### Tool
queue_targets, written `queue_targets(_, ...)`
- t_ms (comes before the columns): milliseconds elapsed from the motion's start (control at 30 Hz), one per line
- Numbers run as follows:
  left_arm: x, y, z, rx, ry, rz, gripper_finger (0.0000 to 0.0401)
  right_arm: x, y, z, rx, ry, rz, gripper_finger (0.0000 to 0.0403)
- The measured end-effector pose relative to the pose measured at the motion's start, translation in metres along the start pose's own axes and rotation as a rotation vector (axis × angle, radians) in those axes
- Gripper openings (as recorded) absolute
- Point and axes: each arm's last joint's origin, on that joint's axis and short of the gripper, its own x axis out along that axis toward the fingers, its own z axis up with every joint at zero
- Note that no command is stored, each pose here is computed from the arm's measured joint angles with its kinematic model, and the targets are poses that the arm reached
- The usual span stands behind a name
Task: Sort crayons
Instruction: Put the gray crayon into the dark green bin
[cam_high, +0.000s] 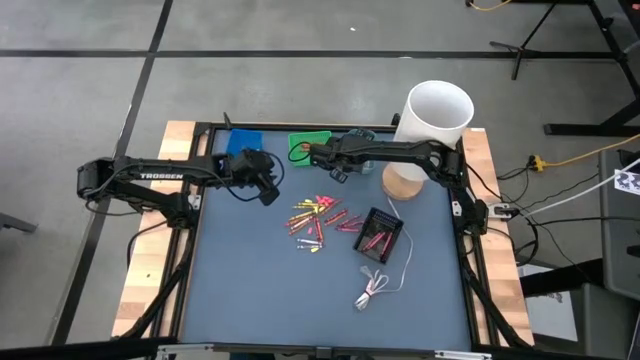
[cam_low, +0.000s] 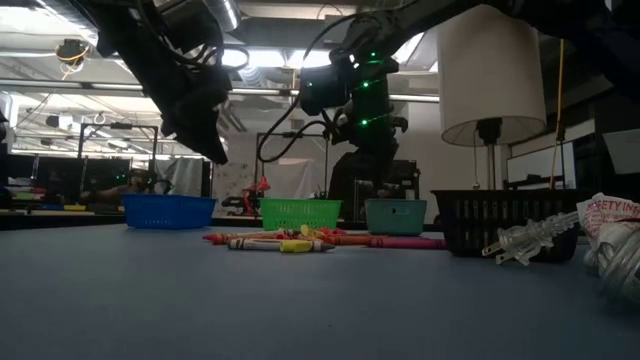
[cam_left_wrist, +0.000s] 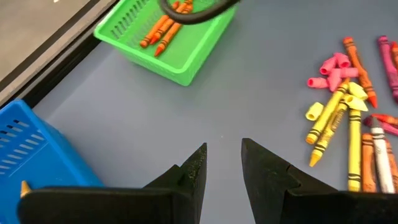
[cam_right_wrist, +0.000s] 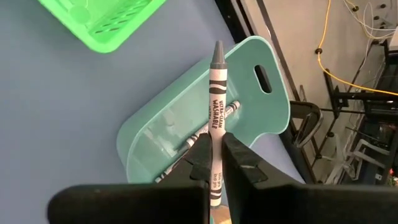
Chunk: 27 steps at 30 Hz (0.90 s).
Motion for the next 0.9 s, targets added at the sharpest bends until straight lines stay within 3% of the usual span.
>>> queue_targets(267,-0.004,-0.015,-0.004,0.050,-0.001,-0.054,0.0085,0.000,0.001,0.000,0.000,0.009,0.029,0.0021)
queue_targets(600,-0.014,-0.044,-0.013,0.148,0.032,-0.255,0.0085,0.000,0.001,0.000,0.001,0.012,0.040,0.0114)
queue_targets(900,-0.018,-0.073,-0.029,0.243,0.069,-0.334,0.0085,-0.003,0.004,-0.001,-0.005,0.007,0.049,0.0128)
